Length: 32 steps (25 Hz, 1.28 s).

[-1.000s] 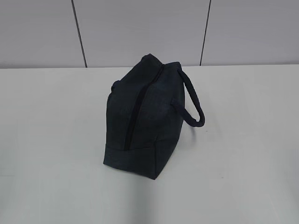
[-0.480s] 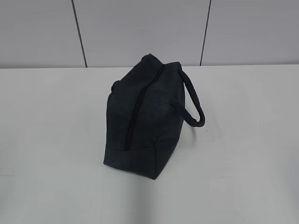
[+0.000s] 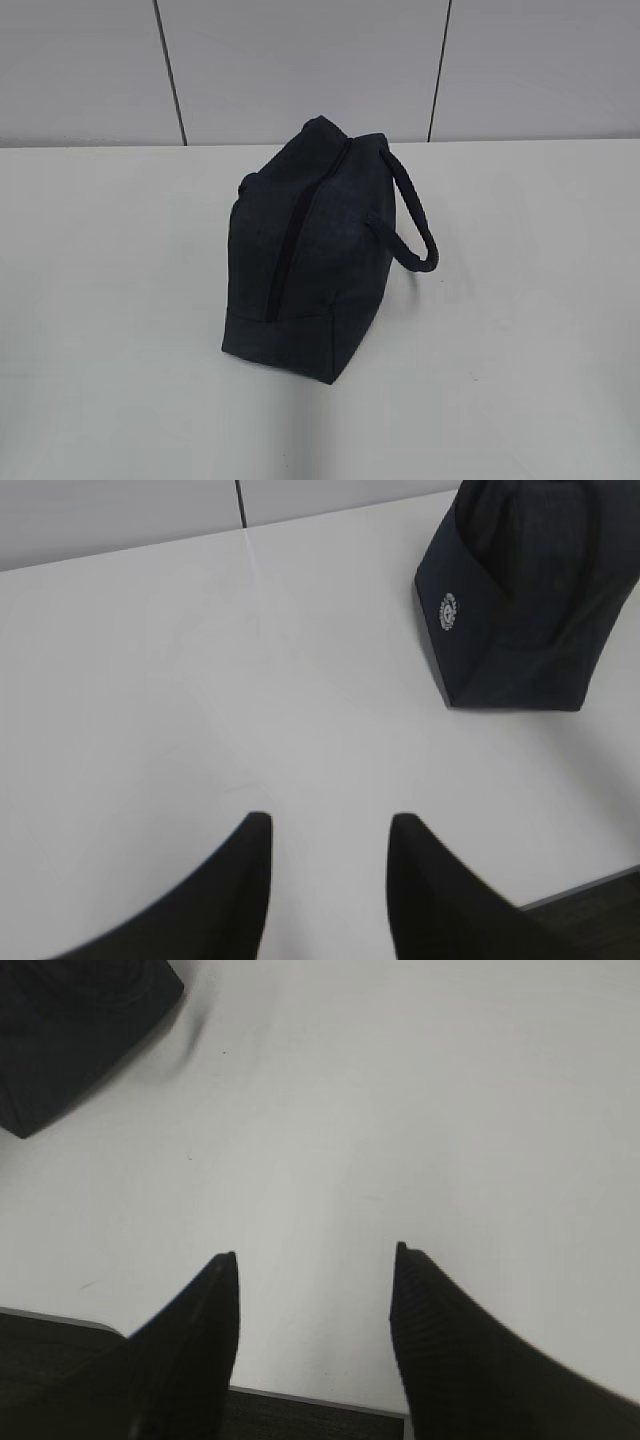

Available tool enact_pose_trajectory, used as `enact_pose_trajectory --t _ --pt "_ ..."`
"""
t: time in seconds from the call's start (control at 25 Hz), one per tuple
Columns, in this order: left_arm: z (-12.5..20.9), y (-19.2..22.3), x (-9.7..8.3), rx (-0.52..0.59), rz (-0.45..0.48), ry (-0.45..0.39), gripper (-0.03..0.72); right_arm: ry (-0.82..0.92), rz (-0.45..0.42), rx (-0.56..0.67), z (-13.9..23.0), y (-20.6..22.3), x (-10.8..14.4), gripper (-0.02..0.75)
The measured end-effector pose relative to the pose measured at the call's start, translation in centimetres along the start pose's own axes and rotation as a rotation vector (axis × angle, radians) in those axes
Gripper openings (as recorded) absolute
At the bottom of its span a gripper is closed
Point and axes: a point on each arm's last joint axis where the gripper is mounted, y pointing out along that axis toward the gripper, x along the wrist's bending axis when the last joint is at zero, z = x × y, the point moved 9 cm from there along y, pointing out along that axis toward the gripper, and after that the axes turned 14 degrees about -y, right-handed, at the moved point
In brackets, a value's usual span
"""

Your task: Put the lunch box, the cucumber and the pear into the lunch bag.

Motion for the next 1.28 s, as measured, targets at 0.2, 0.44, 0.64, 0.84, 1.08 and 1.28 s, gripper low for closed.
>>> enact_pose_trajectory --t 0.2,0.44,0.64,0.84,1.08,1.28 --pt "-0.1 0.0 0.4 -0.014 -0.059 -0.032 0.233 0.057 0.088 0.029 0.3 -0.1 -0.7 0.391" --pt "-0.2 0.0 0.6 -0.019 -0.081 -0.043 0.233 0.107 0.167 0.055 0.5 -0.2 -1.2 0.391" --pt "-0.2 0.0 0.7 -0.022 -0.095 -0.051 0.233 0.113 0.176 0.058 0.6 -0.2 -1.3 0.391" --pt "-0.2 0.0 0.8 -0.023 -0.101 -0.054 0.233 0.113 0.176 0.058 0.6 -0.2 -1.3 0.391" --pt "-0.2 0.0 0.8 -0.023 -0.101 -0.054 0.233 0.113 0.176 0.058 0.6 -0.2 -1.3 0.391" --pt "-0.2 0.0 0.8 -0.023 -0.101 -0.054 0.233 0.113 0.176 0.058 0.6 -0.2 -1.3 0.391"
